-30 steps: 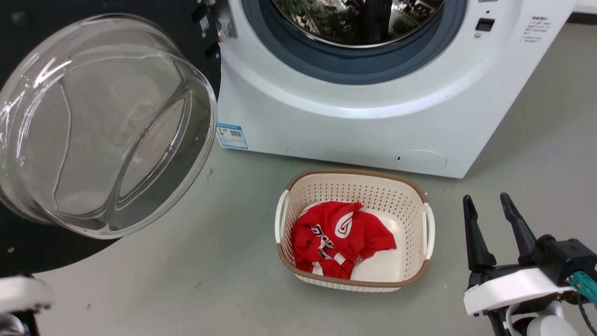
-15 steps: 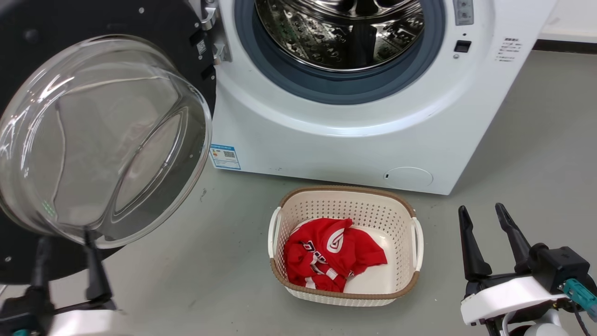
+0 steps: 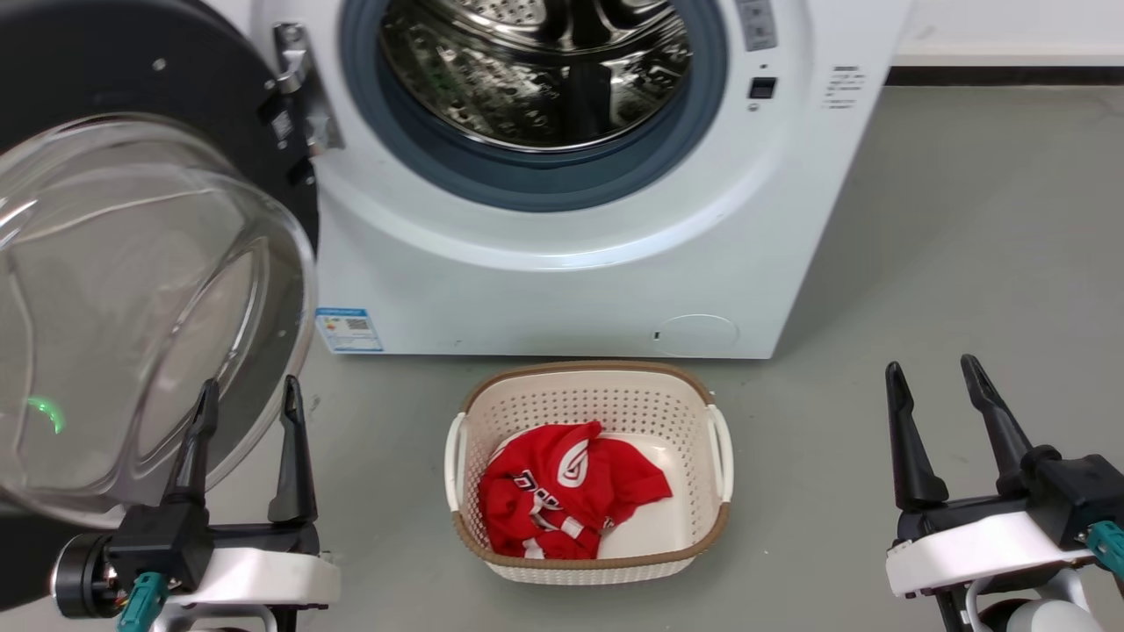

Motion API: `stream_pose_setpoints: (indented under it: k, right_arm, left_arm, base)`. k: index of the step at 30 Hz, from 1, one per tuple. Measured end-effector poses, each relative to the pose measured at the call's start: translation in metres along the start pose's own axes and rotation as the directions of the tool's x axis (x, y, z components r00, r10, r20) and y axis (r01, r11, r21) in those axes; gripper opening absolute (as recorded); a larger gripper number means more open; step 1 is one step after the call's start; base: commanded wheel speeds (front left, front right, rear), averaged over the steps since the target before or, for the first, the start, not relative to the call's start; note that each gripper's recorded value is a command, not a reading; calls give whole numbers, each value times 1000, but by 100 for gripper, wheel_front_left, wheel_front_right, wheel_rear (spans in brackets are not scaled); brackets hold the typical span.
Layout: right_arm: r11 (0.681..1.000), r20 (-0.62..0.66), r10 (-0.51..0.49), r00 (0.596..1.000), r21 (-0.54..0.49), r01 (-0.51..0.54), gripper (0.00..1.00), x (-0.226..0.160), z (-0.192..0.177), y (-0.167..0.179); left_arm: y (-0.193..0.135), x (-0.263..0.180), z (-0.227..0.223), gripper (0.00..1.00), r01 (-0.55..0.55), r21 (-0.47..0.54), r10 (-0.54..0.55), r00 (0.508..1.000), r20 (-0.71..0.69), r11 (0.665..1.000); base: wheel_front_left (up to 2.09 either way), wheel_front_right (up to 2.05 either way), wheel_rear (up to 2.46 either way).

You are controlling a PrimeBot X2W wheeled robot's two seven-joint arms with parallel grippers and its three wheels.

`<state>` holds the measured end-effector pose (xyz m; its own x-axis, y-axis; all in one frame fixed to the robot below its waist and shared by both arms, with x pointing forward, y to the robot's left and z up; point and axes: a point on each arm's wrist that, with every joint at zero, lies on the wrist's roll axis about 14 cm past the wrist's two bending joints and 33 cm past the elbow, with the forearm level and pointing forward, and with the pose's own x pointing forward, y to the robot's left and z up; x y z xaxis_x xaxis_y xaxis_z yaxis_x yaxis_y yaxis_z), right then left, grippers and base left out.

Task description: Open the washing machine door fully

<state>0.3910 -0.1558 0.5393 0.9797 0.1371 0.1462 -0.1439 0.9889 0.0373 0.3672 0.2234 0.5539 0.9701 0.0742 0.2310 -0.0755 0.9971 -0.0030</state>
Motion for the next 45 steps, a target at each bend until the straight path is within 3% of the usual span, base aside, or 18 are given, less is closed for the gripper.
stream_pose_setpoints:
  k: [8,31,32,36,45]
  right_arm:
    - [998,3,-56,998,-14,56,100,-17,5,-17]
    - [998,-12,-65,998,9,65,100,-21,-2,-19]
    - [998,-17,-65,998,11,65,0,-21,-4,-18]
    - [997,-68,-69,995,22,71,0,-29,-19,-18]
    - [973,-94,-100,991,199,117,0,-31,-27,-23]
  left_arm:
    - [-23,10,-2,100,65,-13,-65,998,3,998]
    - [-28,9,-12,100,82,-21,-82,996,-29,996]
    - [-28,8,-14,0,81,-22,-82,996,-34,996]
    - [-28,0,-32,0,74,-36,-77,992,-95,997]
    - [-20,-3,-44,0,-1,-204,-32,987,-158,979]
  base:
    - [0,0,0]
    - [0,0,0]
    - [0,0,0]
    - [0,0,0]
    - [0,0,0]
